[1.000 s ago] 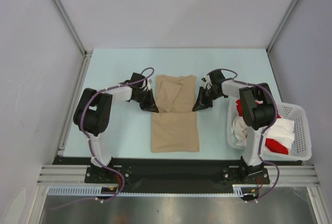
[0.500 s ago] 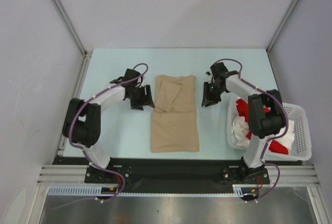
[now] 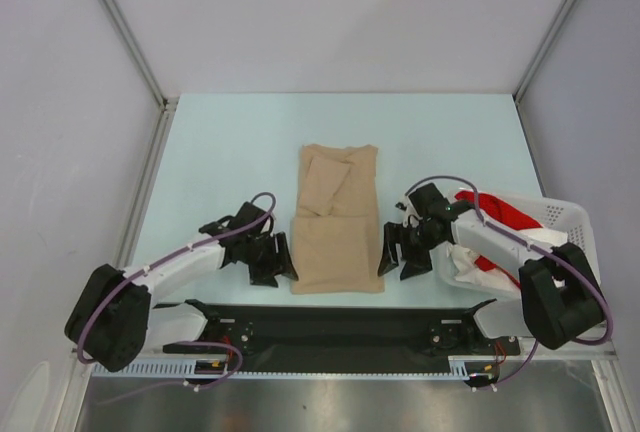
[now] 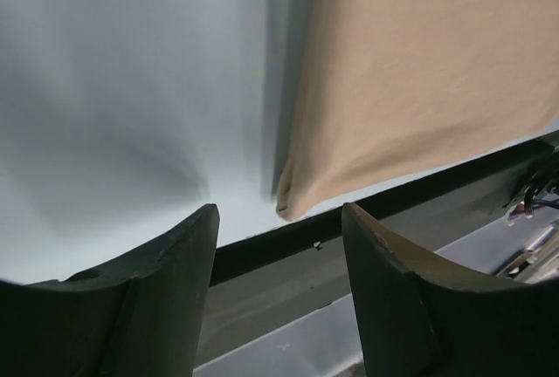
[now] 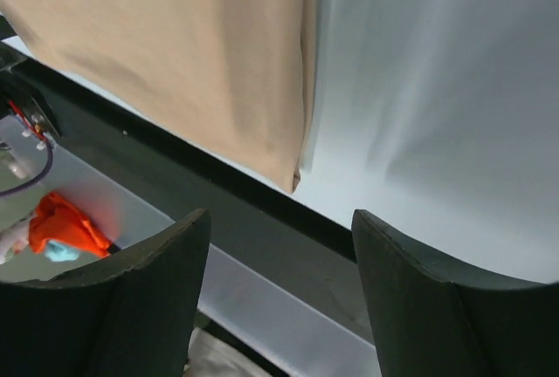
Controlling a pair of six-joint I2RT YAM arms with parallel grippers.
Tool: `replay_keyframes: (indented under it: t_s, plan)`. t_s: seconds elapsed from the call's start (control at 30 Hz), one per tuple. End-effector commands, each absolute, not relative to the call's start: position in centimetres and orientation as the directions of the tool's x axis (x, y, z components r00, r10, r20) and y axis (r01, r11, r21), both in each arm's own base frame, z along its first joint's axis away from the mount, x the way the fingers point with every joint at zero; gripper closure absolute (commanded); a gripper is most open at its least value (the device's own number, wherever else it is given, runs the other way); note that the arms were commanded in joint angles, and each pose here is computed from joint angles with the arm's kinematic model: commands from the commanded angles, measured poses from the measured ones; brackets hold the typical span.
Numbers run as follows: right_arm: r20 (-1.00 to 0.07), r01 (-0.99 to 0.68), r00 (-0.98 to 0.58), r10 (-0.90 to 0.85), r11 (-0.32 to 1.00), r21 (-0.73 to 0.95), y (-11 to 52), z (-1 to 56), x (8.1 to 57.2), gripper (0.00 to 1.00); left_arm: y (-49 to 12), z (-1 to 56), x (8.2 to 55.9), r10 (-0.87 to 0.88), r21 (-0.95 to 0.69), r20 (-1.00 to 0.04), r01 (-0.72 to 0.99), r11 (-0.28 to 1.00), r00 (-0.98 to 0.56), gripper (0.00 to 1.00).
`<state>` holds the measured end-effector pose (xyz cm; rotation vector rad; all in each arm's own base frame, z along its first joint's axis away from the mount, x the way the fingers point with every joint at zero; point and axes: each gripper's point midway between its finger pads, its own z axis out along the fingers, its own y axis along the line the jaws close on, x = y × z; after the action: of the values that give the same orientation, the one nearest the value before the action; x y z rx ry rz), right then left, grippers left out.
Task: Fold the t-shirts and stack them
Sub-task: Fold the tshirt
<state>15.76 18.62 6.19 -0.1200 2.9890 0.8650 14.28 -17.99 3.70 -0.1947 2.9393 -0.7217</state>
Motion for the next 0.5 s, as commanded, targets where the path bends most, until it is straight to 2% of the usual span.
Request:
replay_keyframes:
  t_s: [0.0, 0.1, 0.23, 0.47]
  plan:
    - [-0.008, -0.02, -1.0, -0.019, 0.781, 0.625, 20.2, 6.6, 14.3, 0.28, -19.1, 3.6, 13.6, -0.268, -0.527, -0.01, -0.222, 0.82, -0.963, 0.36]
    - [0.024, 0.022, -1.0, 0.008, 0.753, 0.657, 20.7, 5.1, 13.8, 0.32, -18.8, 2.2, 13.1, -0.3, -0.505, 0.026, -0.271, 0.819, -0.954, 0.38]
    - [0.061, 0.074, -0.997, 0.045, 0.764, 0.641, 20.5, 3.4, 13.5, 0.41, -19.5, 1.0, 12.9, -0.331, -0.51, 0.086, -0.327, 0.796, -0.94, 0.48]
    - [0.094, 0.135, -0.991, 0.097, 0.768, 0.626, 20.6, 2.2, 13.8, 0.54, -19.3, 0.7, 13.0, -0.372, -0.486, 0.101, -0.372, 0.791, -0.923, 0.46]
